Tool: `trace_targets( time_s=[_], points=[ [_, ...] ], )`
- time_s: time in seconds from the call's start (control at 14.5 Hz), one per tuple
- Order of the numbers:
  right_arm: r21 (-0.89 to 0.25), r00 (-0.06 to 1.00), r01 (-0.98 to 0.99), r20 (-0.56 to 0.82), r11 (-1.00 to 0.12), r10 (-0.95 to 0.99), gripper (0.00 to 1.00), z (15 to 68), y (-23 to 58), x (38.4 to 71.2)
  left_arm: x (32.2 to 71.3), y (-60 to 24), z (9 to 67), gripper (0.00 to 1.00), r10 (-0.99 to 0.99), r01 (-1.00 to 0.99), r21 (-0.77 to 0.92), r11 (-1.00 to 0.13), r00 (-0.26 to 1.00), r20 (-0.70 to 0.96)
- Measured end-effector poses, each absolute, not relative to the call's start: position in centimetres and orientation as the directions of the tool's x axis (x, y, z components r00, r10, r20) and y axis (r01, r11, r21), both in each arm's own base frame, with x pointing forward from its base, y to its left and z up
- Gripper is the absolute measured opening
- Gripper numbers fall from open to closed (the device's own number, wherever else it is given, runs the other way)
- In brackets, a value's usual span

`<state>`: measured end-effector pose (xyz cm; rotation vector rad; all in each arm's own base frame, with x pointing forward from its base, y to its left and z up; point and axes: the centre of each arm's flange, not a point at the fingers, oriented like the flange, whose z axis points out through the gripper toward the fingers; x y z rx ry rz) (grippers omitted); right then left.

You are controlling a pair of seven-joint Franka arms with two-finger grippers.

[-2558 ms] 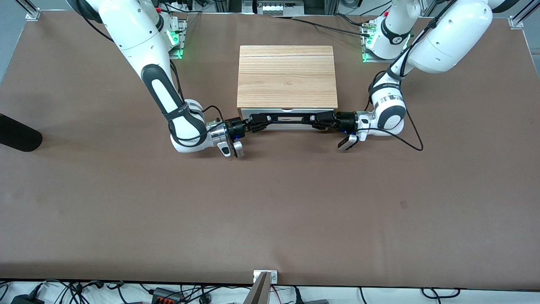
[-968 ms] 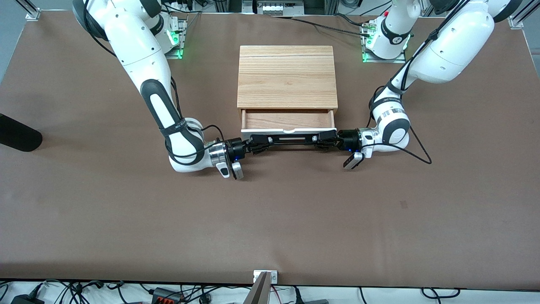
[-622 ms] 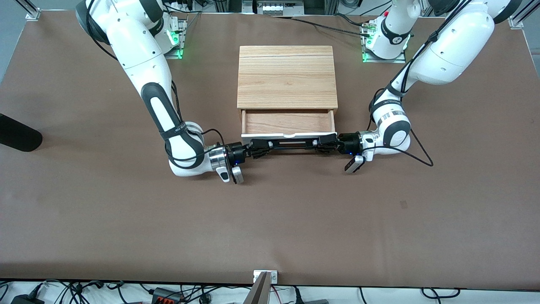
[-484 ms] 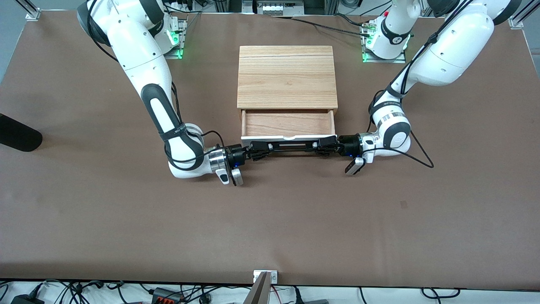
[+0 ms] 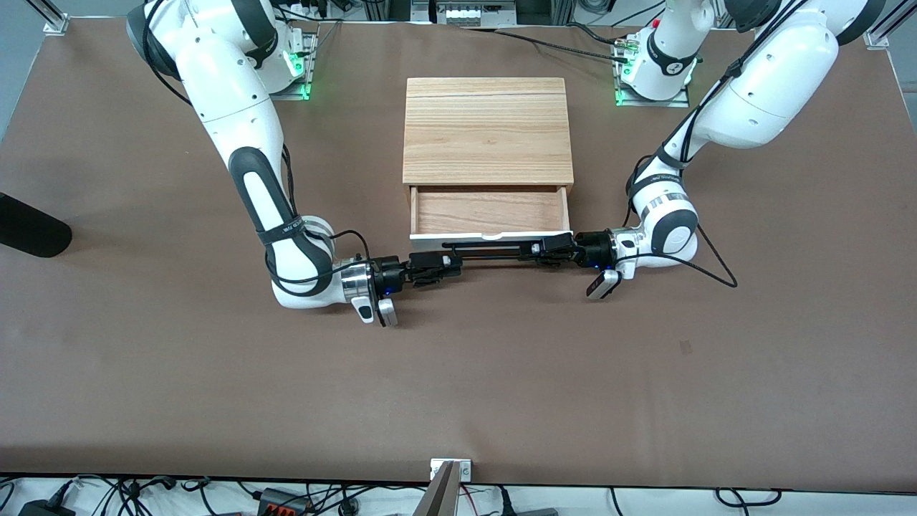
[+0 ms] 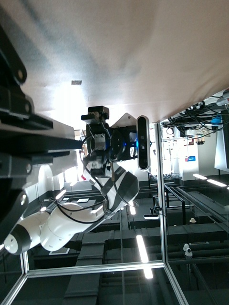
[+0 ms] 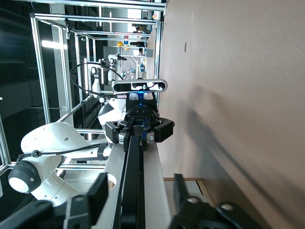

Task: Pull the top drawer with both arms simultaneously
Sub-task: 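Pull the drawer out by the handle with both grippers together, then open both grippers and release the black handle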

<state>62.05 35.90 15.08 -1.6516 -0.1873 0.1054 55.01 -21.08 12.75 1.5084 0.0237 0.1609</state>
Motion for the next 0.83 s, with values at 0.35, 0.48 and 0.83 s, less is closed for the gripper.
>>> trace_targets(
  time_s=[0.35,0.48,0.83],
  points=[
    [-0.996,0.982,0.045,0.029,-0.081,0.187,1.00,15.8,36.3,62.4,55.7,-19.7,11.3,0.83,0.146,-0.094,0.995,0.037,0.985,0.088],
    [-0.995,0.981,0.045,0.028,-0.085,0.191,1.00,17.0,36.5,63.2,55.9,-19.5,11.3,0.99,0.150,-0.077,0.996,0.039,0.986,0.070],
    [-0.975,0.973,0.049,-0.003,-0.216,0.232,1.00,21.7,35.1,66.8,56.4,-19.1,11.6,1.00,0.155,0.007,0.999,0.054,0.988,-0.015]
  ],
)
